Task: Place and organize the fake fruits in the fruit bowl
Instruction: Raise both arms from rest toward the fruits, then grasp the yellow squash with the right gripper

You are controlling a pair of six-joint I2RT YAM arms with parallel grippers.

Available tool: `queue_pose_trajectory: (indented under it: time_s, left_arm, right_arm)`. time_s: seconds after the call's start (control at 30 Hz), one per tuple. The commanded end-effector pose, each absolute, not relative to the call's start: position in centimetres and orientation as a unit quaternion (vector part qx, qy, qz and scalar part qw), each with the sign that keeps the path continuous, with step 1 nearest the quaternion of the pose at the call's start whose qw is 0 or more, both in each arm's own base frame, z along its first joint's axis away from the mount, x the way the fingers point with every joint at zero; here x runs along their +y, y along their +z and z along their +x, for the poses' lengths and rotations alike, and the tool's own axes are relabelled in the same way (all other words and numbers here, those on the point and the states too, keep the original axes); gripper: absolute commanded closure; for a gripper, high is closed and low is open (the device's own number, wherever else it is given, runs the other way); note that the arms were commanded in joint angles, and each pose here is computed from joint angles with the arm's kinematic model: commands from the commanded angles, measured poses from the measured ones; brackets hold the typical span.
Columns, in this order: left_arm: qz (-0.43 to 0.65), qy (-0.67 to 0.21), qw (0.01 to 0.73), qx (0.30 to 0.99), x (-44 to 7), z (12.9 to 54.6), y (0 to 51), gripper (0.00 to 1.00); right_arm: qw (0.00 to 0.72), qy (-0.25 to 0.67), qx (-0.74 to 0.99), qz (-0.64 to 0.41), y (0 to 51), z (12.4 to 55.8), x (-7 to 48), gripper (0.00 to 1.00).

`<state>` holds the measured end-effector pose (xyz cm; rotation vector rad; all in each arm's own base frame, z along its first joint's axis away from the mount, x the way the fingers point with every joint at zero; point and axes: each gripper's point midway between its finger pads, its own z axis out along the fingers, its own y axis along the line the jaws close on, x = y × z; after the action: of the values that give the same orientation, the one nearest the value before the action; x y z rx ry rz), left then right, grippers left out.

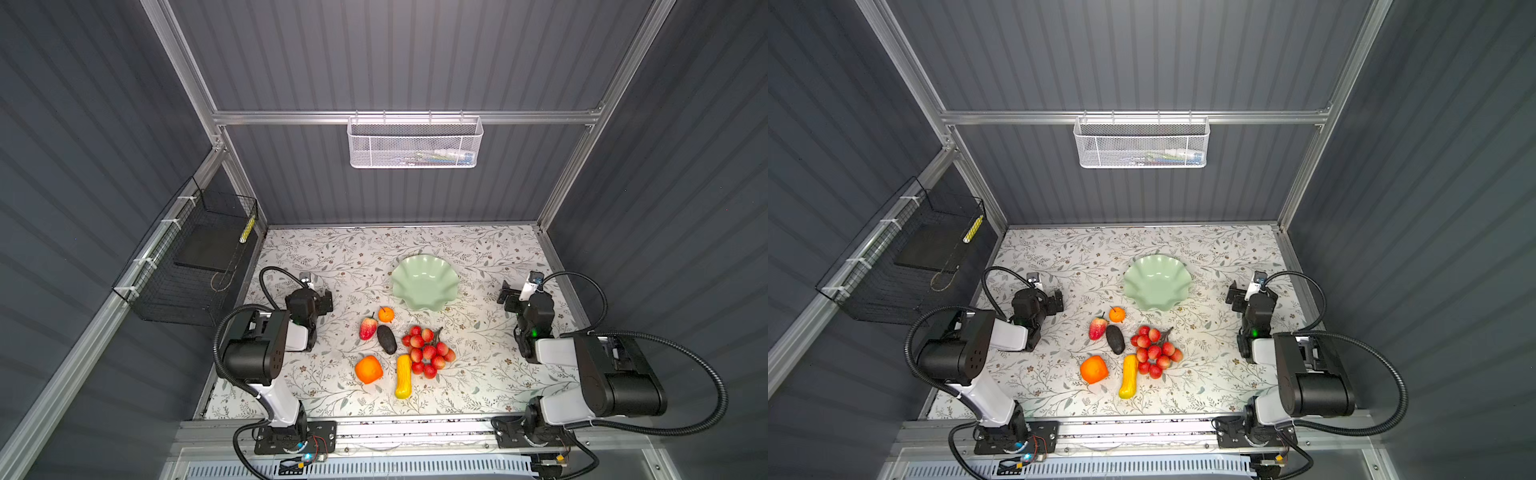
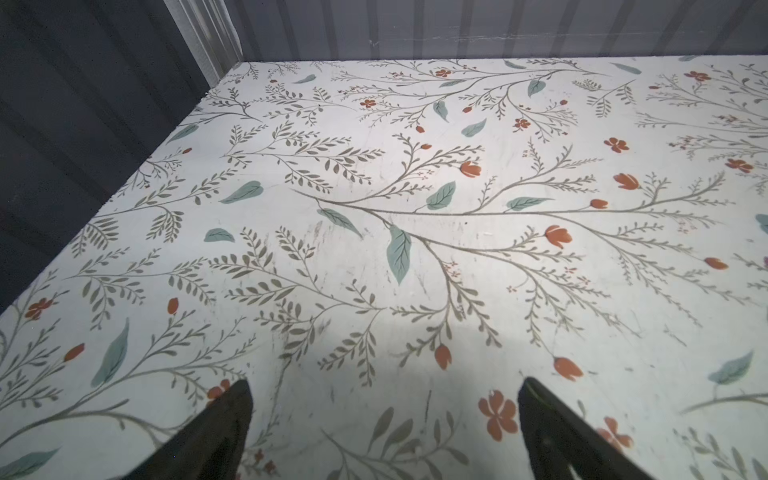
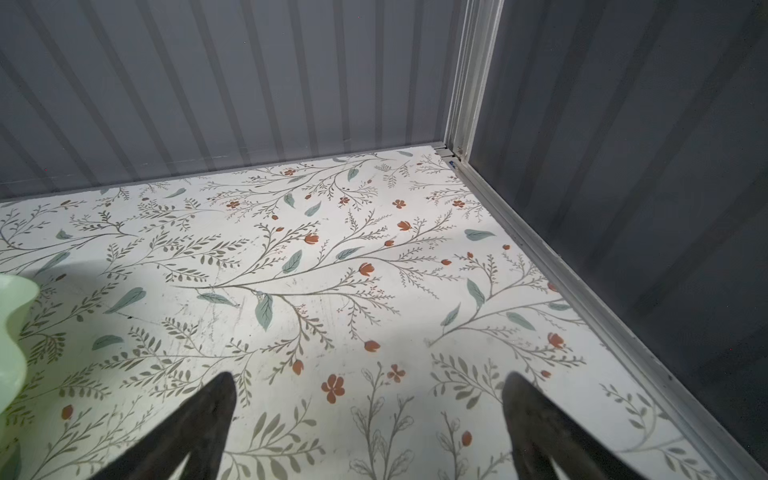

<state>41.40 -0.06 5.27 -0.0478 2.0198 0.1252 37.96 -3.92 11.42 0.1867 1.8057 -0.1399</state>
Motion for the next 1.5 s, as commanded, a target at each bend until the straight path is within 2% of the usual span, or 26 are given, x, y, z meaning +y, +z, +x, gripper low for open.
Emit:
queue_pose_trajectory:
  time_s: [0.0,0.83,0.93,1.0,1.03,1.1,1.2,1.27,1.37,1.47]
  left_arm:
    - [-0.014,0.051,0.547,0.835,-0.1,41.8,6.4,0.00]
    - [0.004,0.038,0.545,0.837,-0.9,41.8,6.3,0.00]
    - [0.007,0.049,0.552,0.832,-1.0,42.0,8.8,0.00]
    - [-0.042,0.082,0.529,0.843,0.2,42.1,11.7,0.00]
    - [-0.092,0.082,0.514,0.849,1.1,42.0,13.3,0.00]
    - [-0.109,0.058,0.511,0.851,0.7,42.1,16.9,0.00]
    - [-0.134,0.026,0.541,0.830,0.5,41.4,22.0,0.00]
    - [-0.096,0.016,0.557,0.825,-0.3,40.6,24.4,0.00]
    - [-0.060,0.017,0.565,0.823,-0.8,39.3,26.4,0.00]
    - [-0.086,0.032,0.579,0.810,0.3,38.4,26.7,0.00]
  right_arm:
    - [0.620,-0.043,0.779,0.078,12.1,38.3,-3.6,0.01]
    - [0.623,-0.050,0.775,0.088,12.4,38.2,-3.9,0.01]
    - [0.602,-0.081,0.784,0.130,14.2,37.7,-5.5,0.01]
    - [0.579,-0.081,0.792,0.177,17.1,37.4,-6.3,0.01]
    - [0.577,-0.061,0.790,0.201,18.4,37.3,-6.2,0.01]
    - [0.584,0.011,0.768,0.263,20.5,37.1,-5.6,0.01]
    - [0.582,0.109,0.784,0.187,21.1,37.4,-1.6,0.01]
    - [0.548,0.163,0.801,0.179,20.5,36.8,0.5,0.04]
    - [0.483,0.180,0.844,0.149,19.6,35.0,4.6,0.08]
    - [0.420,0.172,0.887,0.084,18.3,31.9,10.0,0.12]
